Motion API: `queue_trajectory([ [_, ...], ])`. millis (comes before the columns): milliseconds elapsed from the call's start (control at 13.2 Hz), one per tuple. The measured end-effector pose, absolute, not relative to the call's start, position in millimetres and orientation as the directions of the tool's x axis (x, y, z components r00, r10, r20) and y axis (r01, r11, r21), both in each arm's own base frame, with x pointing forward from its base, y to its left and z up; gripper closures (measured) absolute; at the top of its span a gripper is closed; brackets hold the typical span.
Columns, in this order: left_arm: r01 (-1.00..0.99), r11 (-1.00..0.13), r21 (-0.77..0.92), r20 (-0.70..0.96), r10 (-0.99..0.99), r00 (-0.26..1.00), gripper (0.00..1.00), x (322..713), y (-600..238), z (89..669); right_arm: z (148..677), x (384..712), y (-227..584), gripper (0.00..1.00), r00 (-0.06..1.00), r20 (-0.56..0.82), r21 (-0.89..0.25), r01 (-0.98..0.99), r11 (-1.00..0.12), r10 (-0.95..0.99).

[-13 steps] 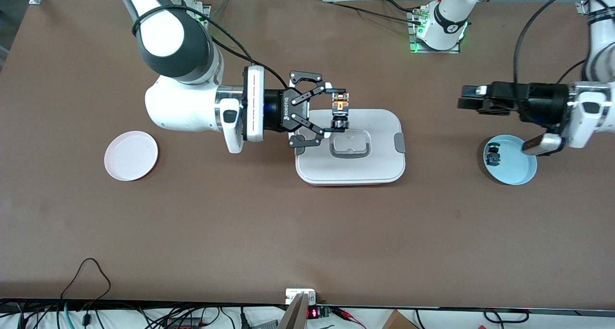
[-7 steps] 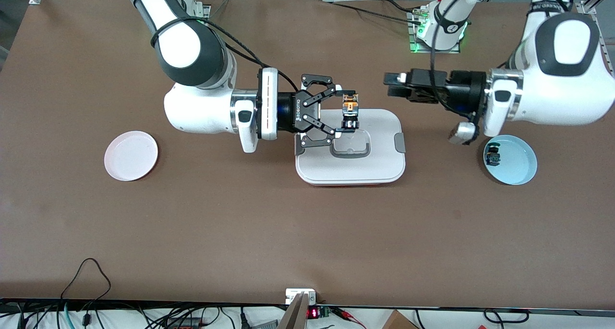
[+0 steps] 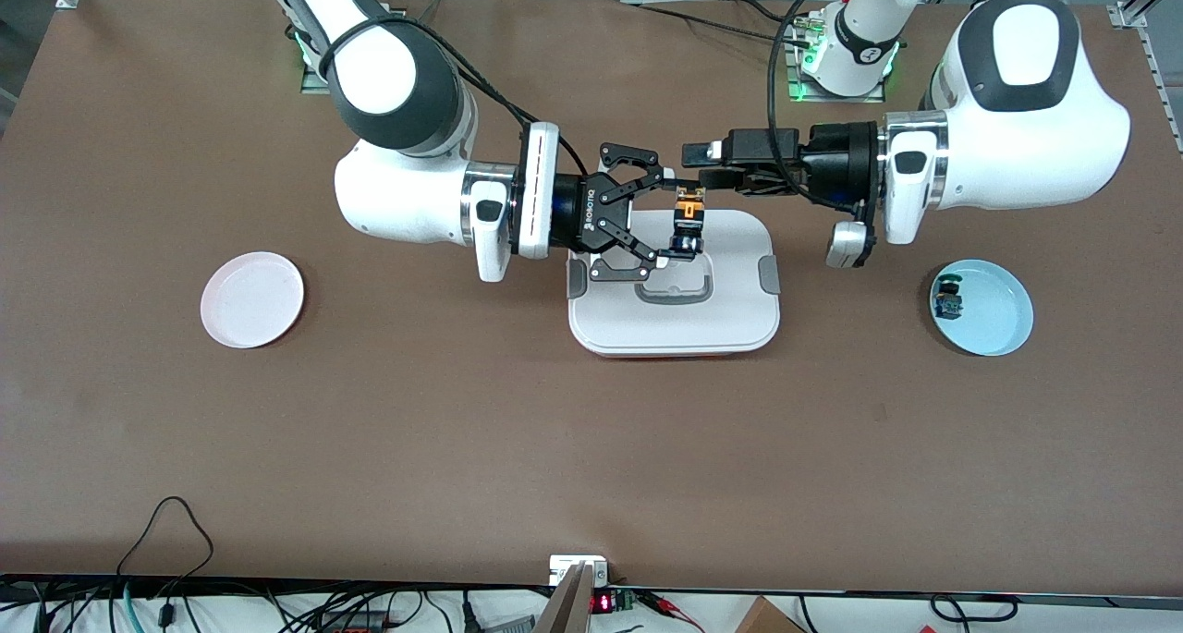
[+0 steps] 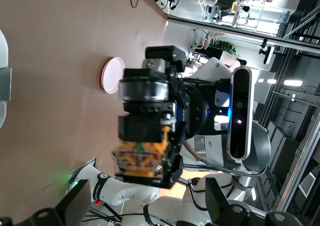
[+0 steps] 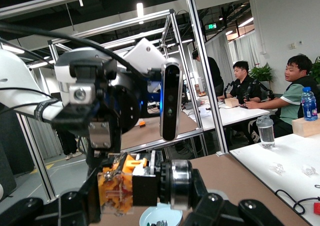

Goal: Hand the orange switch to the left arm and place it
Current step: 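Close the left gripper on the switch held by the right gripper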

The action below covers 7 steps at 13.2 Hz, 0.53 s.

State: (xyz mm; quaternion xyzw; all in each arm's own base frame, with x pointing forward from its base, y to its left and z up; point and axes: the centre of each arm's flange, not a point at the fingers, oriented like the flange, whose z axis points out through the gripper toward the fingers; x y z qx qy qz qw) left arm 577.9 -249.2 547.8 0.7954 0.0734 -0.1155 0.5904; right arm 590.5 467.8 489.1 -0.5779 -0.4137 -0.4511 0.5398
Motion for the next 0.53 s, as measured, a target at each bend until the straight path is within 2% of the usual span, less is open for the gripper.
queue_trajectory([
  [530,0.284,-0.193,0.939,-0.291,-0.01,0.957,0.03,590.2,-243.0,536.0,488.2,592.9,465.7,0.28,0.246,0.969,-0.246,0.965,-0.091,-0.011],
])
